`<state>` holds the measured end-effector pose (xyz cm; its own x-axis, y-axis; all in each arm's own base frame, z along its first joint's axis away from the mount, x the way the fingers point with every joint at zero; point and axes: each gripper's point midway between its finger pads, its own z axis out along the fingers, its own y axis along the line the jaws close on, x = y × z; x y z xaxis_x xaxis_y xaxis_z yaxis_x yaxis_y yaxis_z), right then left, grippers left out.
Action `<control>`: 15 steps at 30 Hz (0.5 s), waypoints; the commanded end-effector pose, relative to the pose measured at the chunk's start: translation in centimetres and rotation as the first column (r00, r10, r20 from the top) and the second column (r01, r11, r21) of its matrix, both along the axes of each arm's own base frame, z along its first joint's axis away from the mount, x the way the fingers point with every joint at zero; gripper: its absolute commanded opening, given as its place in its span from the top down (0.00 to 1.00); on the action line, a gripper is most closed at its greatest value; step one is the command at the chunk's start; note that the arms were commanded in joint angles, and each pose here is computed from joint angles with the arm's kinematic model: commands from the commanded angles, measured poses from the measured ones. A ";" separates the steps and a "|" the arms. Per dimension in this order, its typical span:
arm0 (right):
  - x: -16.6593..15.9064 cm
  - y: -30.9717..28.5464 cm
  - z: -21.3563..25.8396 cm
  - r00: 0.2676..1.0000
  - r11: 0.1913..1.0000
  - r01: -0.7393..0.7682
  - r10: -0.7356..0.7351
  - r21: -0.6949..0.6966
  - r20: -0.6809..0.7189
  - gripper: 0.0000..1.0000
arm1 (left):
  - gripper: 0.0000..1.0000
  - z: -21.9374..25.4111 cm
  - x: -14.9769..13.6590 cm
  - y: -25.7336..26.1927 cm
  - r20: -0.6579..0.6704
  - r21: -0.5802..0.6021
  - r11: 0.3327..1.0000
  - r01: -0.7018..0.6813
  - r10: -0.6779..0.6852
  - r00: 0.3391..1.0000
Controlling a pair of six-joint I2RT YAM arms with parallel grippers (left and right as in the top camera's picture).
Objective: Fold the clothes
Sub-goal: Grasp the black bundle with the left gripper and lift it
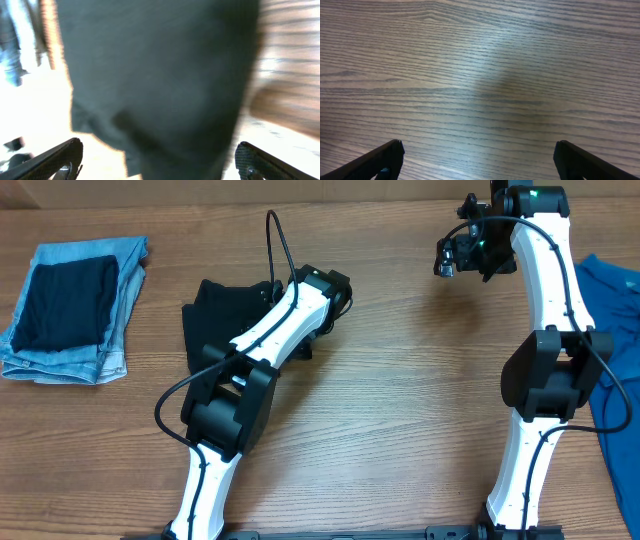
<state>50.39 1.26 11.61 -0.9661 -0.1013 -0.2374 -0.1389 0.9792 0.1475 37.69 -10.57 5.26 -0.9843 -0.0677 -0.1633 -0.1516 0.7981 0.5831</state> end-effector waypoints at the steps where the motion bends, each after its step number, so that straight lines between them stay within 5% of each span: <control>1: 0.3 0.0 0.7 1.000 1.000 -0.004 0.004 -0.009 0.021 0.00 | 0.00 -1.1 0.7 -2.4 -0.033 -0.127 0.990 0.060 -0.065 0.997; 15: 0.3 0.0 0.7 1.000 1.000 -0.004 0.004 -0.009 0.021 0.00 | 0.00 -1.5 1.9 -0.8 0.023 -0.041 0.996 0.077 -0.076 0.997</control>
<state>50.39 1.26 11.61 -0.9661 -0.1013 -0.2373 -0.1389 0.9793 0.1472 39.43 -12.70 4.04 -0.9824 -0.0312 -0.1840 -0.1186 0.8656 0.4864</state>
